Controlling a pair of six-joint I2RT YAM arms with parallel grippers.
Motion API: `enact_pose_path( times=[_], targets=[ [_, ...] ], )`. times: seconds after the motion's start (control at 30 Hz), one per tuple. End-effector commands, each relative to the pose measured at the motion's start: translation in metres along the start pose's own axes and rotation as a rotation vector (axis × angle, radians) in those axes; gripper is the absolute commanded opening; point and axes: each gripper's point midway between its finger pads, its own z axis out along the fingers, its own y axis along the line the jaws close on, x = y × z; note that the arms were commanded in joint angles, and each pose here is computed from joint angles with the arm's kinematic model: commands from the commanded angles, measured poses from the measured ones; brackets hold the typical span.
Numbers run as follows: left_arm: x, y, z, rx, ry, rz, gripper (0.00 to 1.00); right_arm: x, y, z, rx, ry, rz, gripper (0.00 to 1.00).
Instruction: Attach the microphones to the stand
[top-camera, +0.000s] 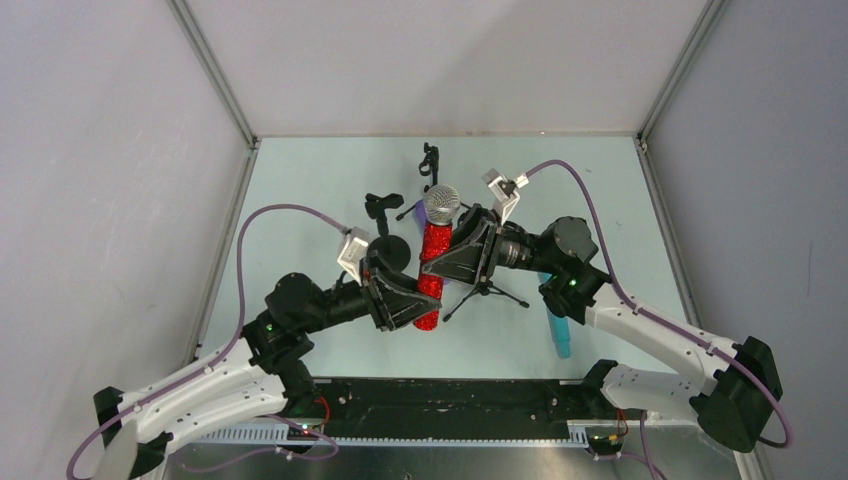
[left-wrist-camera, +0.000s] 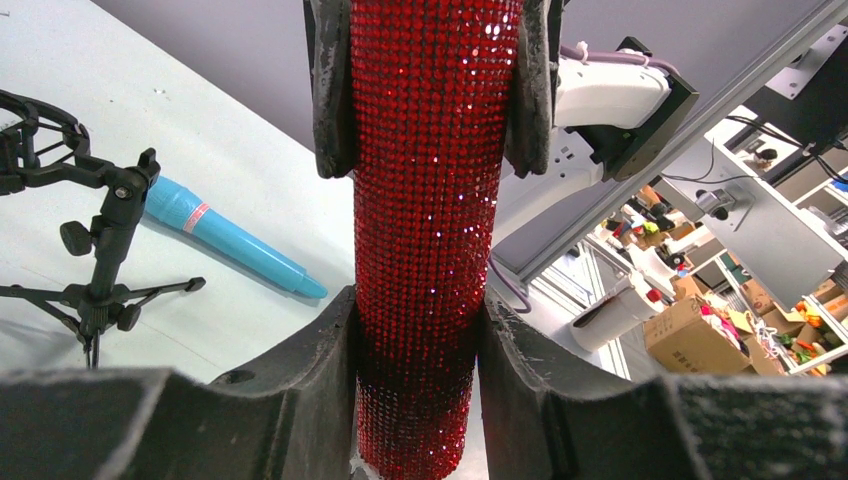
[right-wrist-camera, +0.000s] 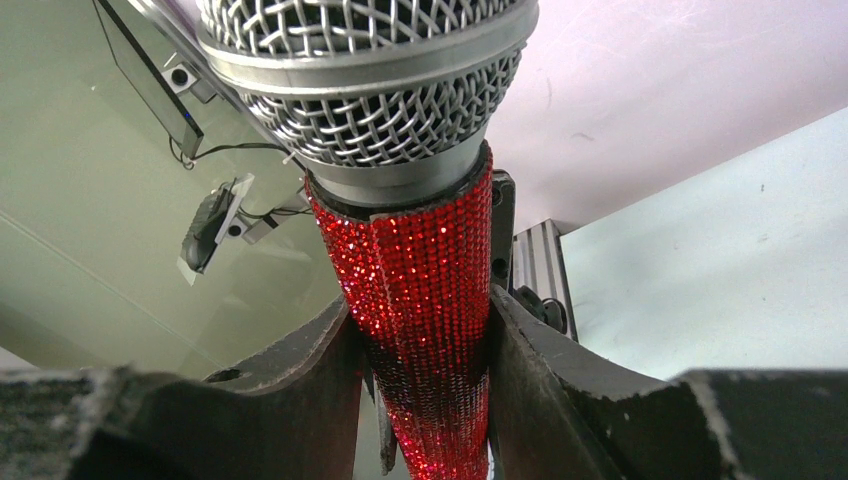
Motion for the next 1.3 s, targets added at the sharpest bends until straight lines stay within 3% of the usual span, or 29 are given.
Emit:
enact_pose_path(
  times=[0.0, 0.07, 0.2, 0.33, 0.43, 0.5, 0.8, 1.27],
  targets=[
    [-0.006, -0.001, 0.001, 0.003, -0.036, 0.006, 0.0, -0.013, 0.033, 0.003, -0.112, -0.005, -0.057, 0.22],
    [-0.007, 0.0, 0.001, 0.001, -0.038, 0.006, 0.03, -0.012, 0.032, 0.003, -0.107, -0.001, -0.058, 0.14],
    [-0.007, 0.001, 0.003, -0.006, -0.037, 0.008, 0.24, -0.01, 0.028, 0.003, -0.091, 0.004, -0.057, 0.0],
    [-0.007, 0.001, 0.006, -0.002, -0.026, 0.014, 0.57, -0.009, 0.026, 0.002, -0.08, 0.01, -0.061, 0.0],
    [-0.004, 0.002, 0.01, 0.0, -0.007, 0.015, 0.95, -0.008, 0.024, 0.002, -0.07, 0.011, -0.069, 0.0],
    [-0.004, 0.003, 0.013, -0.001, 0.001, 0.009, 0.99, -0.01, 0.024, 0.001, -0.058, 0.004, -0.073, 0.0],
    [0.004, 0.008, 0.021, -0.009, 0.041, -0.011, 1.0, -0.014, 0.011, -0.009, 0.061, -0.022, -0.117, 0.0],
    [0.044, 0.041, 0.018, -0.102, 0.126, -0.066, 1.0, -0.039, -0.042, -0.06, 0.46, -0.132, -0.153, 0.0]
  ],
)
